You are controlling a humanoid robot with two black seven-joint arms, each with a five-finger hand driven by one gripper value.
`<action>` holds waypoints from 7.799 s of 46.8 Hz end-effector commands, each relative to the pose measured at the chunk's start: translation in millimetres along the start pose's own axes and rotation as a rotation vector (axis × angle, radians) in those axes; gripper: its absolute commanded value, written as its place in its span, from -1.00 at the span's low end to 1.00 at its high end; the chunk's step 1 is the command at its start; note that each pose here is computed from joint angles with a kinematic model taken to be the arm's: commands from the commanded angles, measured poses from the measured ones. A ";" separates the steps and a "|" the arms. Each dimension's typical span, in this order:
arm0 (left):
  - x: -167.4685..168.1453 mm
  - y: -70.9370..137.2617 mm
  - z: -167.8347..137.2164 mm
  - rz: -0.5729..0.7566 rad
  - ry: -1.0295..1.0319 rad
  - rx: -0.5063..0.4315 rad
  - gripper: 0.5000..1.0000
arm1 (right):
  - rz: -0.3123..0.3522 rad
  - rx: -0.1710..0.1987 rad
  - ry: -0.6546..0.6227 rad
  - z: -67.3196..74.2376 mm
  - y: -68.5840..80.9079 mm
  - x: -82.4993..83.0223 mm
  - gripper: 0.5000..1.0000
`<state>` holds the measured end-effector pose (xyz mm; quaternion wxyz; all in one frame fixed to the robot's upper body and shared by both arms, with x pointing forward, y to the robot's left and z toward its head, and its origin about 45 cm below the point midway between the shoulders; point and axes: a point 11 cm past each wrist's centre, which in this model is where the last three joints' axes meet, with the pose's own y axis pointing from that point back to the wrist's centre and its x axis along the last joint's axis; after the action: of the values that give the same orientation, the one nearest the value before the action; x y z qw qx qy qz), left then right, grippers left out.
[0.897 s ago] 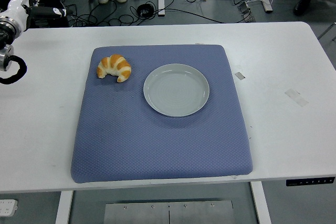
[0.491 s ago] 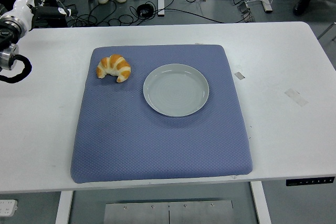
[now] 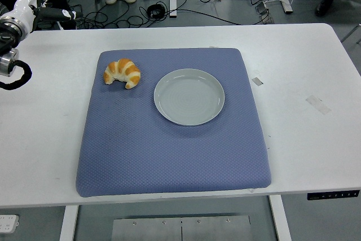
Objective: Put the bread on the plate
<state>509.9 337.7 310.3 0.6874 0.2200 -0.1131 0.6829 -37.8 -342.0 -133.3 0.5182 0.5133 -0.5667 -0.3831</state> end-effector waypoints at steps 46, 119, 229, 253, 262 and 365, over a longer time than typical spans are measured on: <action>-47.3 12.3 29.6 -0.138 -0.398 -0.060 0.65 | 0.000 0.000 0.000 0.0 0.0 0.0 1.00; -89.4 37.2 17.9 -0.418 -0.704 -0.066 0.71 | 0.000 0.000 0.000 0.0 0.0 0.0 1.00; -133.7 22.2 -22.7 -0.410 -1.001 -0.164 0.32 | -0.001 0.000 0.001 0.0 0.0 -0.1 1.00; -144.9 21.6 -30.9 -0.430 -0.990 -0.161 -0.21 | -0.001 0.000 0.001 0.0 0.0 -0.1 1.00; -137.5 17.9 -23.5 -0.414 -0.972 -0.158 -0.66 | 0.001 0.000 0.000 0.0 0.0 0.1 1.00; -251.0 69.0 42.4 -0.617 -0.918 -0.444 0.77 | 0.001 0.000 0.000 0.0 0.0 0.1 1.00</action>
<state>437.5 93.3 243.4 0.7643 0.3662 -0.4699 0.2469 -37.8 -342.1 -133.3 0.5185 0.5132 -0.5666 -0.3831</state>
